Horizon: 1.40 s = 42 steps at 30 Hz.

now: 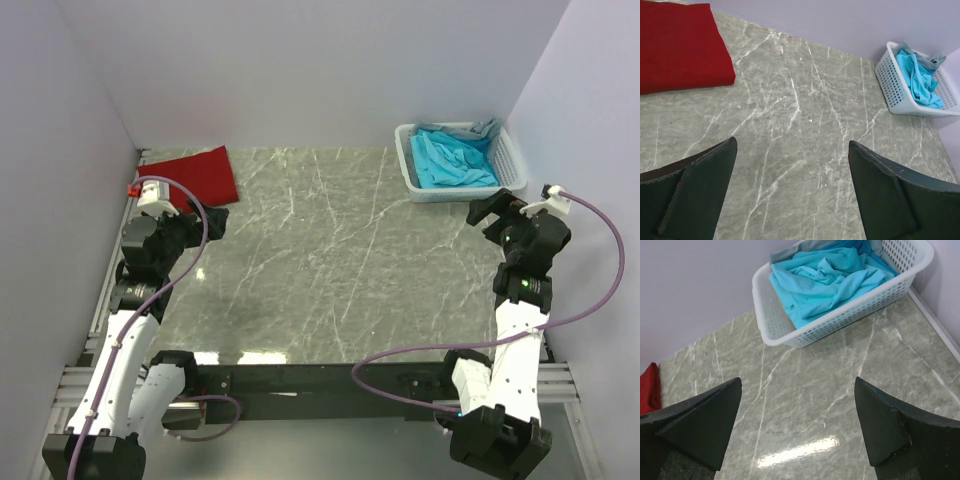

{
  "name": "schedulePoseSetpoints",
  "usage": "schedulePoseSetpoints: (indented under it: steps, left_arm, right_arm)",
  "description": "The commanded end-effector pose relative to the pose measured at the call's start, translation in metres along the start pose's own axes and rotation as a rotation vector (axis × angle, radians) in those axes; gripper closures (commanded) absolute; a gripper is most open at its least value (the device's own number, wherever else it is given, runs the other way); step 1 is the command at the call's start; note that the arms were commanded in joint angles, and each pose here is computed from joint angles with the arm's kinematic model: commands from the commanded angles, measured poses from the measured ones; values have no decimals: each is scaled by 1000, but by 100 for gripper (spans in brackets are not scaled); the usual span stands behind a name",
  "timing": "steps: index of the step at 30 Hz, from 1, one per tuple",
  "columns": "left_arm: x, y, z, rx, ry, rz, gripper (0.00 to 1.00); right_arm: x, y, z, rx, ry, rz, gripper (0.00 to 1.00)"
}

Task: Fold and stack the t-shirts
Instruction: Grab the tshirt from the pile

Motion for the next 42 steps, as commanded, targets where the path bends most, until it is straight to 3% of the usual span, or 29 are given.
schedulePoseSetpoints:
  steps: [1,11,14,15,19,23,28,36,42]
  left_arm:
    - [1,-5,-5,-8,-27,33,1]
    - [0,-5,-5,-7,-24,35,1]
    - [0,-4,-4,-8,-22,34,1]
    - [0,-4,-5,-8,-24,31,1]
    - [-1,-4,-5,-5,-18,30,1]
    - [-1,-4,-4,-6,-10,25,0]
    - [-1,-4,-5,-10,-19,21,1]
    - [-2,-2,-4,-12,-12,14,1]
    - [-6,2,-2,-11,1,-10,1]
  right_arm:
    - [4,5,-18,-8,-48,-14,0]
    - [5,15,-4,86,-63,-200,0]
    - [6,21,9,232,-56,-378,0]
    - [6,26,15,368,-59,-507,0]
    - [1,42,8,547,-33,-543,0]
    - [-17,54,-4,597,33,-607,0]
    - [-80,60,-30,542,178,-490,0]
    - [-189,59,-35,510,350,-255,4]
    - [-254,57,-20,543,410,-189,21]
Point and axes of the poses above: each gripper's point midway between its finger pads, its own x axis back along the fingers, its own y axis along the line the jaws close on, z = x × y, the point moved 9 cm from there along x, back along the fingers, and after that the axes turned 11 degrees about x, right-handed, at the moved point
